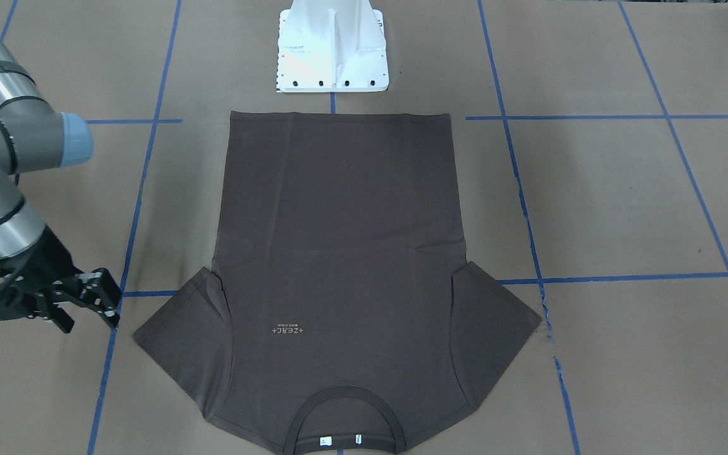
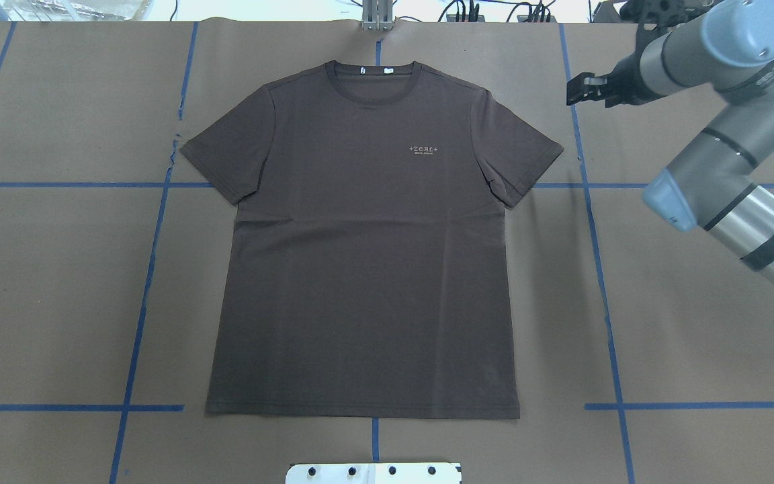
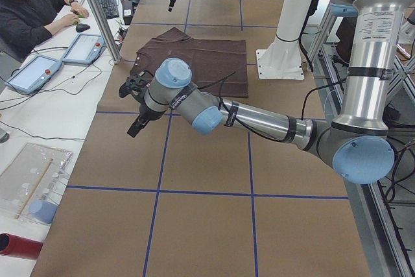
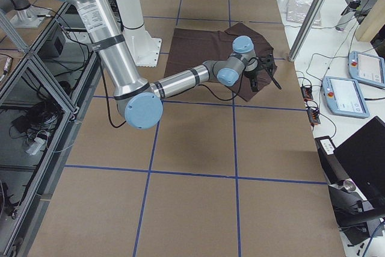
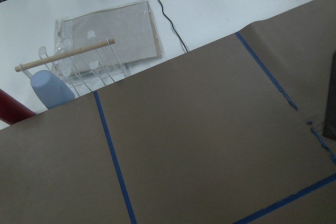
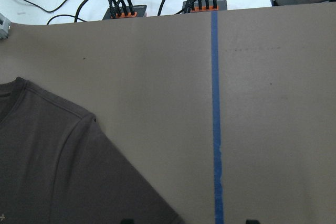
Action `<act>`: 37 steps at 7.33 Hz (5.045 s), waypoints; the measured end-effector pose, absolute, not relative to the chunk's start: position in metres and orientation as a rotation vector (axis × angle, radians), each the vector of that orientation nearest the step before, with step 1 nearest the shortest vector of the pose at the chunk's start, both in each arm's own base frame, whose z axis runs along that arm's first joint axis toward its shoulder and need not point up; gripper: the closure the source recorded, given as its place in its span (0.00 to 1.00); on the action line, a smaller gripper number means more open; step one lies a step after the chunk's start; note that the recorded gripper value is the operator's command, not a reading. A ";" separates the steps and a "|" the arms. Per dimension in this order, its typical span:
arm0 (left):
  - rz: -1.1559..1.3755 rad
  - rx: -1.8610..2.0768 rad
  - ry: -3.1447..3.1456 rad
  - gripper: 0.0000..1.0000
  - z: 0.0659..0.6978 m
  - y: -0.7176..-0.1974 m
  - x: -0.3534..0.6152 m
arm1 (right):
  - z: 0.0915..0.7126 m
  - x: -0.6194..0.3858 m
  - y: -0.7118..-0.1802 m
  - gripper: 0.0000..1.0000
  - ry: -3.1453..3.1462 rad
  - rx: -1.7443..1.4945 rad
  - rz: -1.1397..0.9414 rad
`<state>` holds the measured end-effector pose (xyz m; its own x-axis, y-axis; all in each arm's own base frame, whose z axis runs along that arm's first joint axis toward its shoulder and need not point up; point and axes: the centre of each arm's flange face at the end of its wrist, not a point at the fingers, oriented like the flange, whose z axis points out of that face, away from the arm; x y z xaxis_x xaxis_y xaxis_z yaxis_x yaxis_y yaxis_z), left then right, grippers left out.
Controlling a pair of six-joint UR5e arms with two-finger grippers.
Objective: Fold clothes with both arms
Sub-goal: 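Move the right gripper toward the sleeve nearest it, then fold the sleeve nearest the right gripper inward onto the shirt body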
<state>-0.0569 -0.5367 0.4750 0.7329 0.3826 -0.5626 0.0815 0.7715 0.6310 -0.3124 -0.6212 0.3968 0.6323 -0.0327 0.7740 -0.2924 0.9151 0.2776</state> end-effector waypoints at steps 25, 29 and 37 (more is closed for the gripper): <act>0.186 0.688 0.740 0.00 0.474 -0.535 -0.058 | 0.304 -0.497 -0.629 1.00 -0.736 0.382 0.288; 0.185 0.687 0.740 0.00 0.474 -0.535 -0.058 | 0.274 -0.548 -0.616 0.00 -0.703 0.407 0.302; 0.199 0.645 0.882 0.20 0.449 -0.575 0.057 | 0.241 -0.342 -0.637 0.00 -0.778 0.315 0.043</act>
<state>0.0570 -0.5748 0.4494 0.6315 0.4168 -0.6539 0.0957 0.7949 0.5991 -0.3421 -0.6366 0.2409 0.7140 -0.0774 0.6958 -0.1534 0.9524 0.2633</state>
